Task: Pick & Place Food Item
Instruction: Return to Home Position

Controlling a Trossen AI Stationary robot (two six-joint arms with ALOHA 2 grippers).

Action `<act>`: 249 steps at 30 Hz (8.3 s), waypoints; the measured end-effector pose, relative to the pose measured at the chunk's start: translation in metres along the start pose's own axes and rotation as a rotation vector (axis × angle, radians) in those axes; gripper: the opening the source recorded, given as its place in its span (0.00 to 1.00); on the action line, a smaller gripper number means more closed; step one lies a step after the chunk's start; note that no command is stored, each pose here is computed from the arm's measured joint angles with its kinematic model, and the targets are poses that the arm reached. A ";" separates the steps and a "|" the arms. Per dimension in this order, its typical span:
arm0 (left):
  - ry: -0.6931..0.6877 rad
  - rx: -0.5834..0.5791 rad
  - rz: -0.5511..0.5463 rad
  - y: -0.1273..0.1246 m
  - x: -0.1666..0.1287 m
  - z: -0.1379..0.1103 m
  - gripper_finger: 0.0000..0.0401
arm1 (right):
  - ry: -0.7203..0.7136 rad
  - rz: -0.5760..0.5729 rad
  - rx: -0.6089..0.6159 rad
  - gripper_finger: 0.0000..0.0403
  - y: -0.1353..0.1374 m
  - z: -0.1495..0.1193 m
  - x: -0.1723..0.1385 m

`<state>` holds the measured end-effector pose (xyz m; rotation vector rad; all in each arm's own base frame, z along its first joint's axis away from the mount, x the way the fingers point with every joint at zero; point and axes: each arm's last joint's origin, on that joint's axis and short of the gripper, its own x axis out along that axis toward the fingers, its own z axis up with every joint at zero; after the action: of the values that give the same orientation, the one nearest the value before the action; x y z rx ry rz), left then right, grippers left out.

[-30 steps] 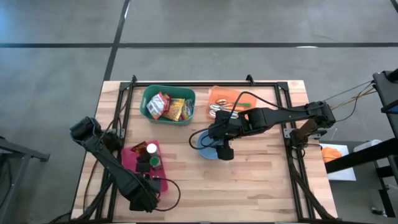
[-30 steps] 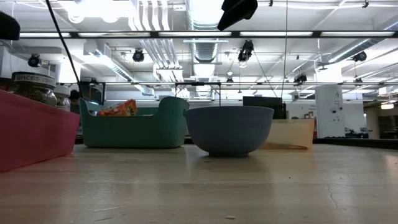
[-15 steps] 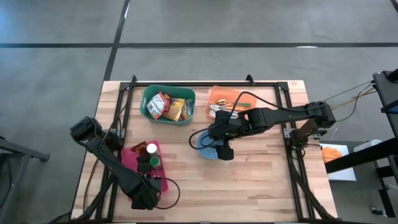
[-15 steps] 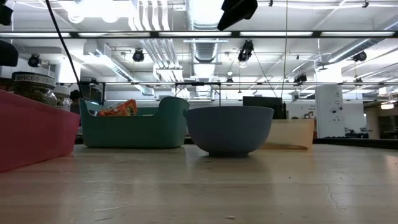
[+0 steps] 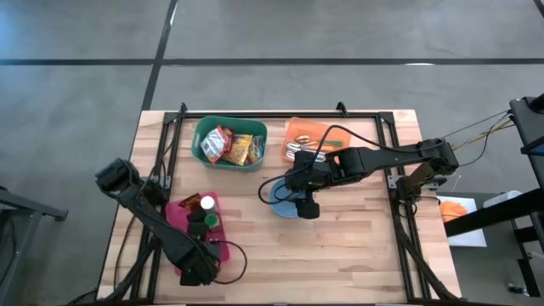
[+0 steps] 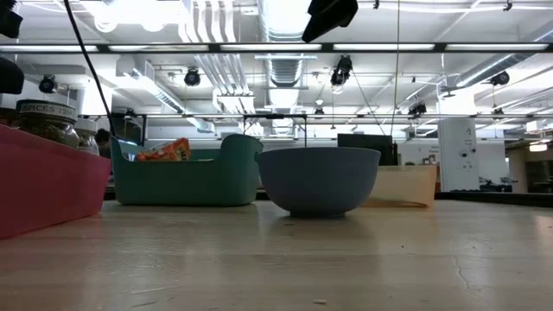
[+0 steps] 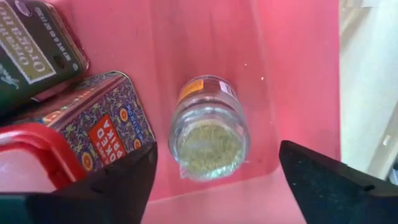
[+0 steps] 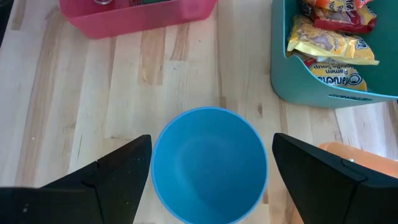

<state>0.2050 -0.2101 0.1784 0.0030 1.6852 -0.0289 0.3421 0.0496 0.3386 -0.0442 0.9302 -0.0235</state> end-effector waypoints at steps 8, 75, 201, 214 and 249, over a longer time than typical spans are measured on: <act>-0.003 -0.068 -0.036 0.005 -0.010 -0.001 0.92 | 0.000 0.000 0.000 0.82 0.000 0.000 0.000; -0.774 0.050 0.156 0.042 -0.201 0.021 0.03 | 0.000 0.000 0.000 0.82 0.000 0.000 0.000; -1.481 -0.294 -0.134 0.222 0.039 -0.096 0.03 | -1.103 -0.028 0.269 0.82 -0.048 -0.274 -0.009; -1.485 -0.287 -0.093 0.223 0.039 -0.096 0.03 | -1.036 -0.078 0.189 0.82 -0.048 -0.276 -0.003; -1.484 -0.291 -0.094 0.223 0.039 -0.096 0.03 | -1.036 -0.076 0.191 0.82 -0.048 -0.276 -0.004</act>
<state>0.1091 0.0140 0.1469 -0.2557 0.1930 0.1210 0.1184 -0.0061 0.1788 0.0826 -0.1123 -0.1456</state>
